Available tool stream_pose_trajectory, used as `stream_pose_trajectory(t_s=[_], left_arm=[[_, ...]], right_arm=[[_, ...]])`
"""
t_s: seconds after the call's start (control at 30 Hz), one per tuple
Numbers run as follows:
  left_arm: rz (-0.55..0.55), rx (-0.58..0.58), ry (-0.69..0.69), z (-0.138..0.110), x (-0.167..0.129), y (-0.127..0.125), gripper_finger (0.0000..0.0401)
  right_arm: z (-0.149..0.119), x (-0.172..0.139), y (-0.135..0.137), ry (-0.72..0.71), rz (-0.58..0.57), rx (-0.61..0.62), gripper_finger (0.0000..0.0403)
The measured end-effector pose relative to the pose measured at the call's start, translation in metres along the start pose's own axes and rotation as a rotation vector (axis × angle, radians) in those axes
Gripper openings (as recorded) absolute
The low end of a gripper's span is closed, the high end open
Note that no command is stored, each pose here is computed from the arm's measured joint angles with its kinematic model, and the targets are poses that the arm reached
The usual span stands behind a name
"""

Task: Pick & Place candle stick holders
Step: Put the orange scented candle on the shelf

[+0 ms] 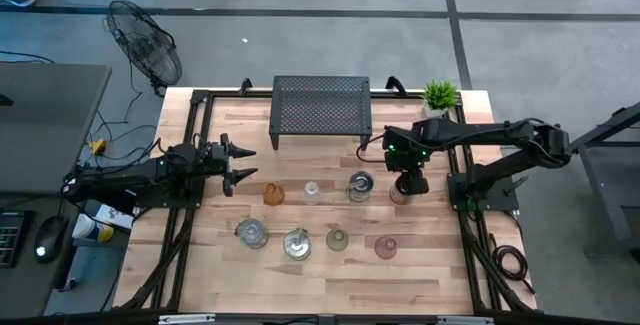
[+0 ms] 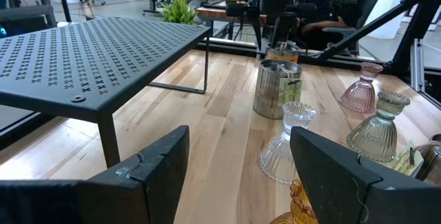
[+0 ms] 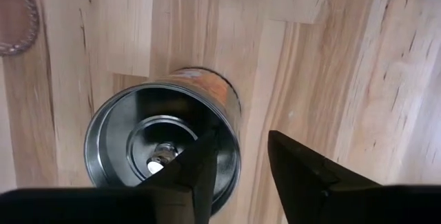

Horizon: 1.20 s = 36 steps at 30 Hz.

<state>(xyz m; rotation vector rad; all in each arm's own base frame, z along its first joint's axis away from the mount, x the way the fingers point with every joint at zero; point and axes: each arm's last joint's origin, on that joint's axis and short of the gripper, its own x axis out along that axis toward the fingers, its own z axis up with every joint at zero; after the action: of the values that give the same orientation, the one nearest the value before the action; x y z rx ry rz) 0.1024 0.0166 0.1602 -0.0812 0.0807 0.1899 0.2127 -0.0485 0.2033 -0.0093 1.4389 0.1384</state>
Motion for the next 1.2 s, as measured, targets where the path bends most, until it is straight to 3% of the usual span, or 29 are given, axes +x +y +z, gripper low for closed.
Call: stream_pose_trajectory(t_s=[0.47, 0.97, 1.2], left_arm=[[0.0, 0.0, 0.0, 0.0, 0.0, 0.0, 0.0248], [0.0, 0.0, 0.0, 0.0, 0.0, 0.0, 0.0248], [0.0, 0.0, 0.0, 0.0, 0.0, 0.0, 0.0248]], right_arm=[[-0.0003, 0.001, 0.0005, 0.002, 0.012, 0.003, 0.0085], [-0.0011, 0.0011, 0.0002, 0.016, -0.002, 0.004, 0.0079], [-0.002, 0.0009, 0.0005, 0.026, -0.001, -0.001, 0.0024]])
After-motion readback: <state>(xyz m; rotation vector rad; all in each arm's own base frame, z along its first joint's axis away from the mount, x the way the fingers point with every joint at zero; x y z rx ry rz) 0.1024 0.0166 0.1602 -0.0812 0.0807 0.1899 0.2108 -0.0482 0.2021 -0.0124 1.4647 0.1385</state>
